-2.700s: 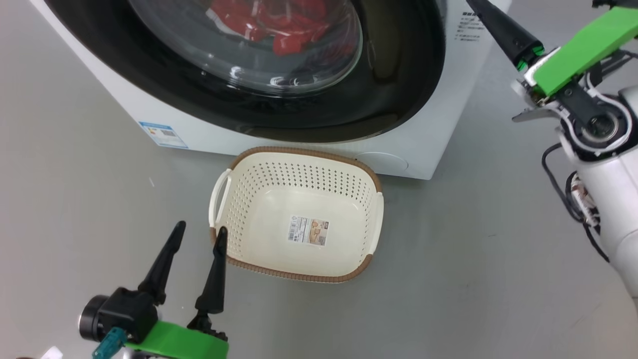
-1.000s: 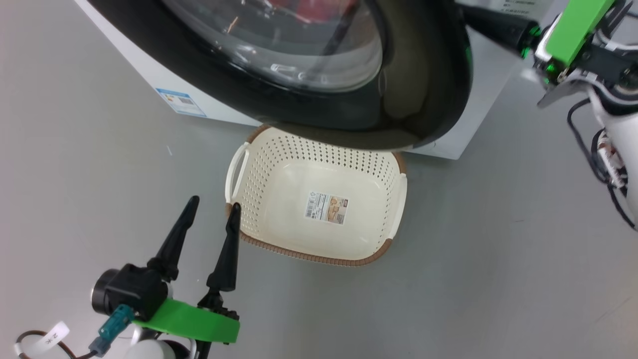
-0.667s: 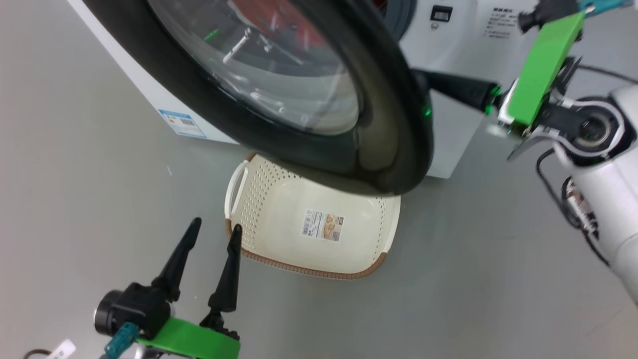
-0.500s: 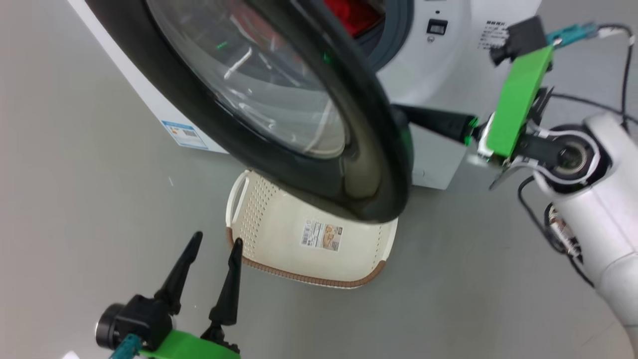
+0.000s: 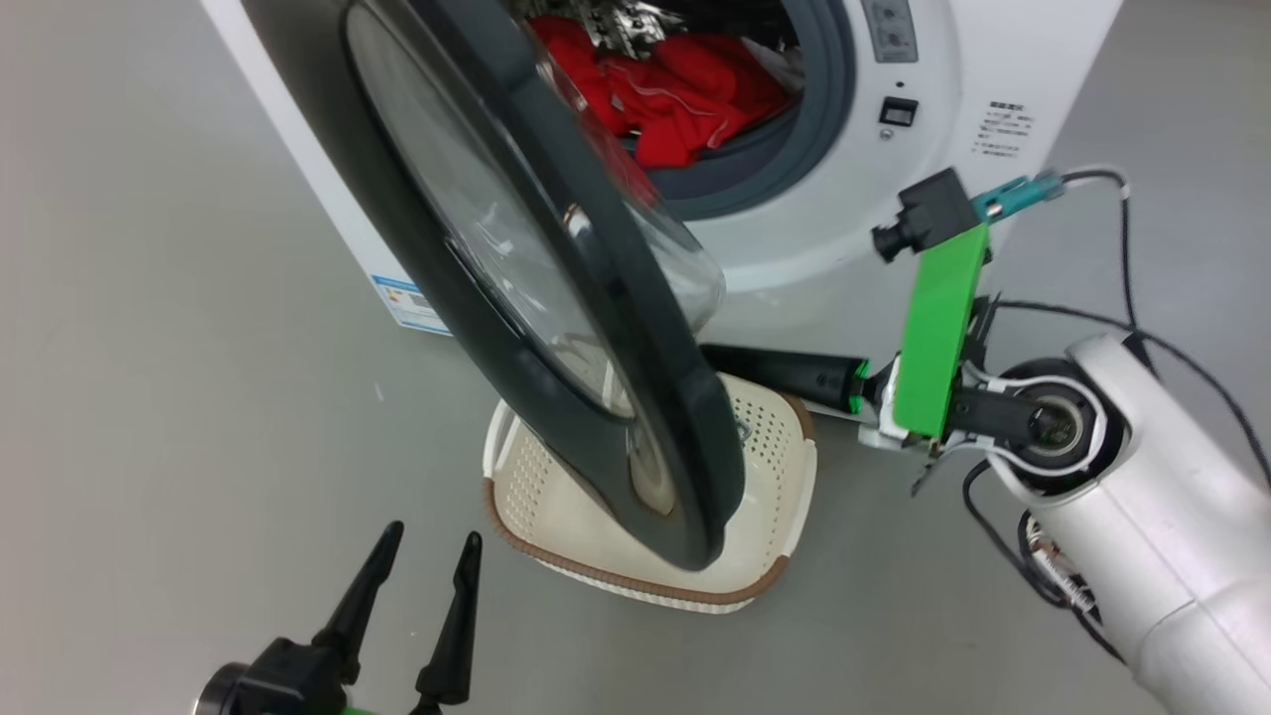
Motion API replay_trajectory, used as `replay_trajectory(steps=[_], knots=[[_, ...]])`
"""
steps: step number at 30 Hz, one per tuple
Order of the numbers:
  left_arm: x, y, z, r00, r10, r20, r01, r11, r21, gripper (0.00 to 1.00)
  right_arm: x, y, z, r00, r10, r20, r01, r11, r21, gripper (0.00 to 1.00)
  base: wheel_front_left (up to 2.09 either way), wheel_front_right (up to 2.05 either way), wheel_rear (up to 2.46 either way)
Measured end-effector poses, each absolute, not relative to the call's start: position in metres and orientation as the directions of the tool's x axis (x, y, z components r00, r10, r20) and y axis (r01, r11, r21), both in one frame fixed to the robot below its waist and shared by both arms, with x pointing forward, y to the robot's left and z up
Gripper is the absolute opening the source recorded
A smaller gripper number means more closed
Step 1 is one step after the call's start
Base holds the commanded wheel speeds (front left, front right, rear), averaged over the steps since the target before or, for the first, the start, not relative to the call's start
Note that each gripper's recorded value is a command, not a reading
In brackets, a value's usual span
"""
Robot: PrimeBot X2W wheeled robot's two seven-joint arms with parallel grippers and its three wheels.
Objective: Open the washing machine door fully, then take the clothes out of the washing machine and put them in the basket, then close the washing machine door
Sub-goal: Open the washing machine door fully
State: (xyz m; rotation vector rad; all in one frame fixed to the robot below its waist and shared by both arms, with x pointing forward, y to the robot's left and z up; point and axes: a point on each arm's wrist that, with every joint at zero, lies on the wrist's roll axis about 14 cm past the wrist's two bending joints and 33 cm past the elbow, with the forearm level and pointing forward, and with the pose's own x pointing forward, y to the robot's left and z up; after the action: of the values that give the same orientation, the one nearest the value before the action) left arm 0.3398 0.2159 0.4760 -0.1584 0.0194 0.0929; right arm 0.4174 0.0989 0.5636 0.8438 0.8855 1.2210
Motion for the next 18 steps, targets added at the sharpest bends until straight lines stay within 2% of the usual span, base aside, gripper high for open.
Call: replay_trajectory(steps=[18], knots=[[0.29,0.254,0.482,0.97,0.241,-0.012,-0.24,0.96,-0.144,1.0,0.347,0.158,0.567,-0.101,0.993,-0.067,-0.401,0.021,0.916,0.0,0.0,0.0,0.0]])
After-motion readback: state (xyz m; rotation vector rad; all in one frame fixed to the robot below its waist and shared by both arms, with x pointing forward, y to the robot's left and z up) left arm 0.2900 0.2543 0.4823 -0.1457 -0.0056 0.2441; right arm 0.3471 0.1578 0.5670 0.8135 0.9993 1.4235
